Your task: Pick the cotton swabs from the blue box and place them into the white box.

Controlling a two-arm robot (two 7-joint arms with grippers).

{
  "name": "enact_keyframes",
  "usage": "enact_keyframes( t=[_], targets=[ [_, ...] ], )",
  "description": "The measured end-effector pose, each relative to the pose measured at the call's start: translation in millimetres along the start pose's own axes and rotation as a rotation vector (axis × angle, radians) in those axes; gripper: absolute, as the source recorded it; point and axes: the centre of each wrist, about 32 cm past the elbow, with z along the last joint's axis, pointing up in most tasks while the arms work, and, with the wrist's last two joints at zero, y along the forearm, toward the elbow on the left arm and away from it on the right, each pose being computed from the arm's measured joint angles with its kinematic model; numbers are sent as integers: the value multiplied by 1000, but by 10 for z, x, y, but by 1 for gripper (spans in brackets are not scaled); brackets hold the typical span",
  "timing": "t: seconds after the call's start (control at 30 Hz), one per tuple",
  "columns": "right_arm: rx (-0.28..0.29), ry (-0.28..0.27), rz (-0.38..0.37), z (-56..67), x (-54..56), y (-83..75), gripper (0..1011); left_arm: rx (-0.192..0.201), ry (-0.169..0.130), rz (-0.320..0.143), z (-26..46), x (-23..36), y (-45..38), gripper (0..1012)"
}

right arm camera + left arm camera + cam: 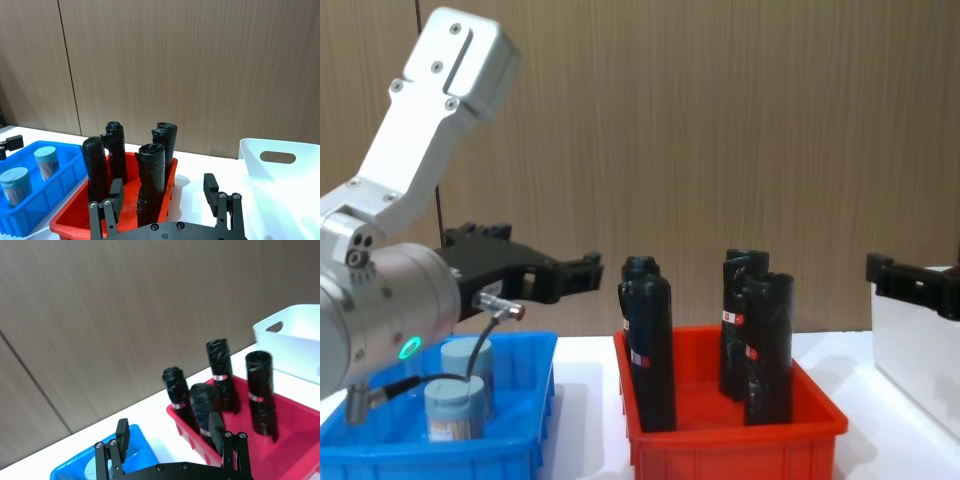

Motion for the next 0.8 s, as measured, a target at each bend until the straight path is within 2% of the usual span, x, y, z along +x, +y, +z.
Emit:
enact_keyframes(
  t=[0.2, 0.4, 0.73, 0.8],
  targets=[
    [0, 0, 0, 0, 0, 0, 1002, 42, 18, 38, -22, 35, 30, 1003],
    [0, 0, 0, 0, 0, 0, 1002, 78, 54, 74, -64, 73, 90, 1003],
    [0, 0, 0, 0, 0, 0, 1002, 112, 139, 109, -200, 164, 202, 1003],
    [0, 0, 0, 0, 0, 0, 1002, 119, 161, 115, -253, 197, 229, 1003]
  ],
)
